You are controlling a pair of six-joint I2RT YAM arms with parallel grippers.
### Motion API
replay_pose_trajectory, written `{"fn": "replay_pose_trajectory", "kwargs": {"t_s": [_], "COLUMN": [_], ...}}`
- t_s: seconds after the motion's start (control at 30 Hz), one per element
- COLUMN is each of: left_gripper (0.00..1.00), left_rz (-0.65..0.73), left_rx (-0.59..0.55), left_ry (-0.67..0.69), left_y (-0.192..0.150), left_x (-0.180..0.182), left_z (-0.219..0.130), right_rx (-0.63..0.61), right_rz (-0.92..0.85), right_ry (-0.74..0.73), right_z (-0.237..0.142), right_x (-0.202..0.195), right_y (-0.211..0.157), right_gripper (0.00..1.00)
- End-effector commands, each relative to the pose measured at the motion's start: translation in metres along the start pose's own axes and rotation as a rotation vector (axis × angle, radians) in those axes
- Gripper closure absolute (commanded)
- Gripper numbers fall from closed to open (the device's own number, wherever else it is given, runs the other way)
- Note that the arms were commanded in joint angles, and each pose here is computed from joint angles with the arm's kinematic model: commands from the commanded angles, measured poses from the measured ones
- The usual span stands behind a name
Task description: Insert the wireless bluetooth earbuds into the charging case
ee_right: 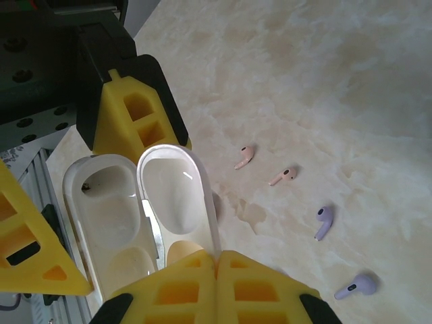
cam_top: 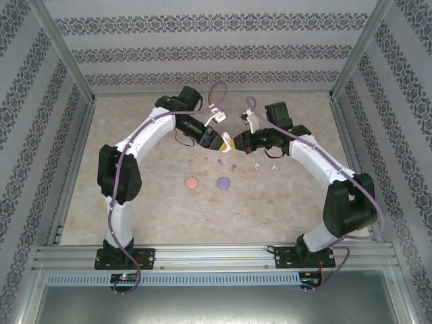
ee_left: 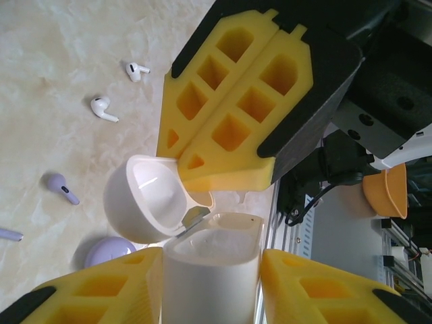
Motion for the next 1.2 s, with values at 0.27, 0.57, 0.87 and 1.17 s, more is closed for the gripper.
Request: {"fn": "replay_pose_trajectory", "kwargs": {"t_s": [0.27,0.57,0.87,1.17], "left_gripper": [0.73,0.97,1.00,1.00], "left_rz": [0.025,0.022,0.035,0.094], "left_rx": [-0.009,-0.004,-0.078,-0.330], "left_ry": [-0.045,-0.059,-0.004,0.144], "left_y": [0.005,0.002,0.003,0.013], "left_x": [-0.006,-0.007,-0.001,-0.005], "left_z": [-0.002,-0.003,-0.008,-0.025], "right_rx": [-0.010,-0.022,-0.142,-0.123], "right_rz": [-0.049,-0.052,0.089,0.432], "right_ry": [0.035,0.014,-0.112,-0.457], "right_z": [-0.003,-0.006,-0.053,-0.085], "right_x": [0.011,0.011,-0.003,-0.032], "right_y": [0.008,0.013,0.018,-0.045], "right_gripper": [1.00,1.00,0.49,0.40]}}
Point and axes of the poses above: each hand's point on the last joint's axis, 136 mm out from that joint toward the fingers, its own z axis out along the fingers, its own x axis along the line the jaws close on, y = z × x, the point moved 5 cm from there along -z, back along the fingers, and after that the axes turned 6 degrees about -z, right-handed, at the moved point
